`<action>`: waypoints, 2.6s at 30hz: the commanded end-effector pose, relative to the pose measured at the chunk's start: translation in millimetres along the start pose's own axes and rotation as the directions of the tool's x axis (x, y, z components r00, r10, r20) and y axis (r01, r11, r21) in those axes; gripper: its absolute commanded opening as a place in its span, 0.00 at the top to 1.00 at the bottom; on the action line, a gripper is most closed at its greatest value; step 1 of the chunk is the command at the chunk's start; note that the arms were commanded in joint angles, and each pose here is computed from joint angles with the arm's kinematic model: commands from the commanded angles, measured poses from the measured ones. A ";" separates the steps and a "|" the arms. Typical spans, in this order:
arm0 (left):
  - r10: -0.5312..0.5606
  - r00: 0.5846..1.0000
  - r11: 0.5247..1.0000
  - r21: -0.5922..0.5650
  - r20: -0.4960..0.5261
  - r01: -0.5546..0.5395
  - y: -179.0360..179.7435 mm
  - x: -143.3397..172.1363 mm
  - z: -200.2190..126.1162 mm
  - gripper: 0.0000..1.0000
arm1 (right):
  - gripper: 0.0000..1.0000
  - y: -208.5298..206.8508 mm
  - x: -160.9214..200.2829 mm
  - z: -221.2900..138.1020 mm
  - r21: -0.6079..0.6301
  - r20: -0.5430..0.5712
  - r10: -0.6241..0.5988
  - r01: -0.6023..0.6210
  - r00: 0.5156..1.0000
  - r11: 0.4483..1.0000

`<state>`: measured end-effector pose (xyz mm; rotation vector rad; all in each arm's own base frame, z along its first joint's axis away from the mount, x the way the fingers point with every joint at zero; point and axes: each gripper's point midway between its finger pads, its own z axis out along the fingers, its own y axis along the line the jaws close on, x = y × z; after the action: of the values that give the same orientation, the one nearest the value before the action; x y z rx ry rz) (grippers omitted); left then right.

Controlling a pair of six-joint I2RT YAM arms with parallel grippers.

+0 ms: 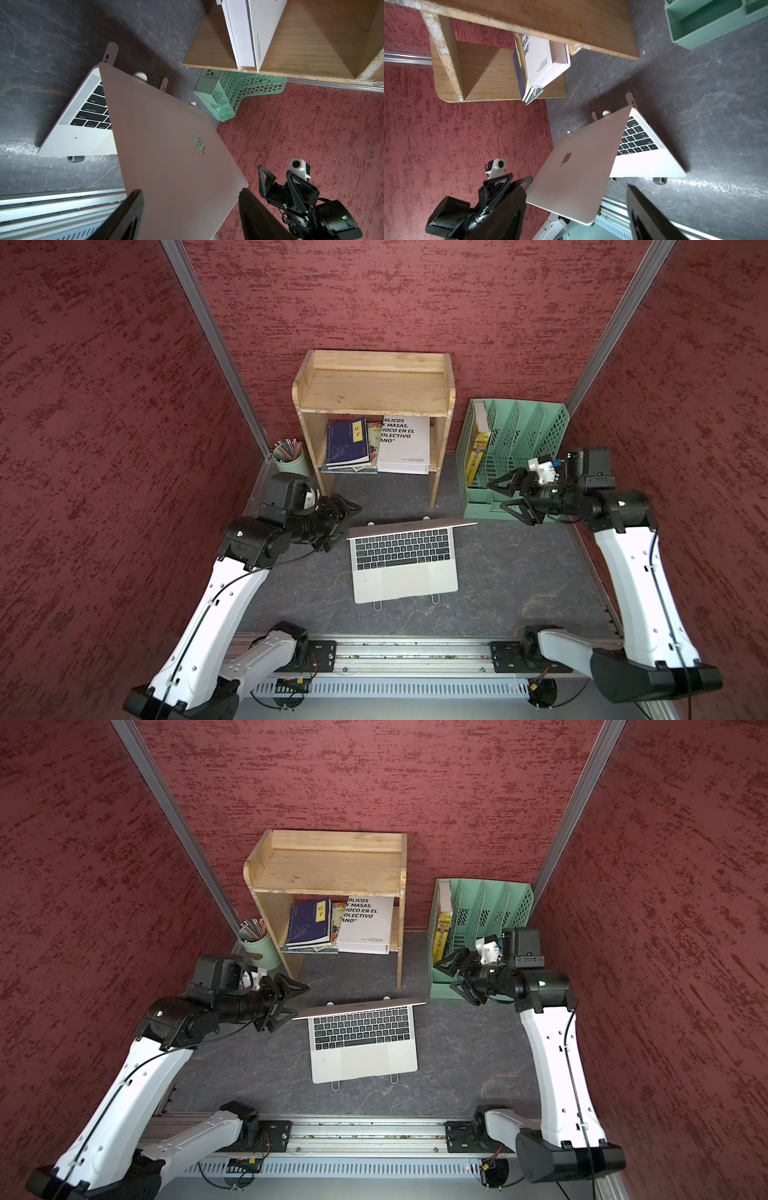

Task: Close the laptop lid and set it aside
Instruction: Adjust the computer stand at the center of the board, then close the lid of the laptop.

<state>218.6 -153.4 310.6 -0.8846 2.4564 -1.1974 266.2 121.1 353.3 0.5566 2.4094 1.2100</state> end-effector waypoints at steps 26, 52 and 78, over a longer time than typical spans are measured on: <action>-0.159 0.979 0.987 0.029 0.129 0.157 15.6 -23.6 -42.8 0.20 | 0.14 -9.3 7.9 23.1 -0.014 -0.105 0.012 -0.014 0.994 1.000; -0.263 0.960 0.960 0.070 -0.101 0.270 15.8 40.3 -38.9 0.16 | 0.31 -0.5 42.5 49.7 0.049 -0.247 -0.049 0.064 0.968 0.997; -0.212 0.969 0.971 0.087 -0.129 0.224 10.8 54.7 2.0 0.37 | 0.79 -8.7 71.7 63.1 0.074 -0.288 -0.031 0.054 0.957 0.996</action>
<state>168.5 -183.2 297.0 -1.1317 2.4594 -1.4496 236.4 193.0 302.0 0.4331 2.7267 1.2860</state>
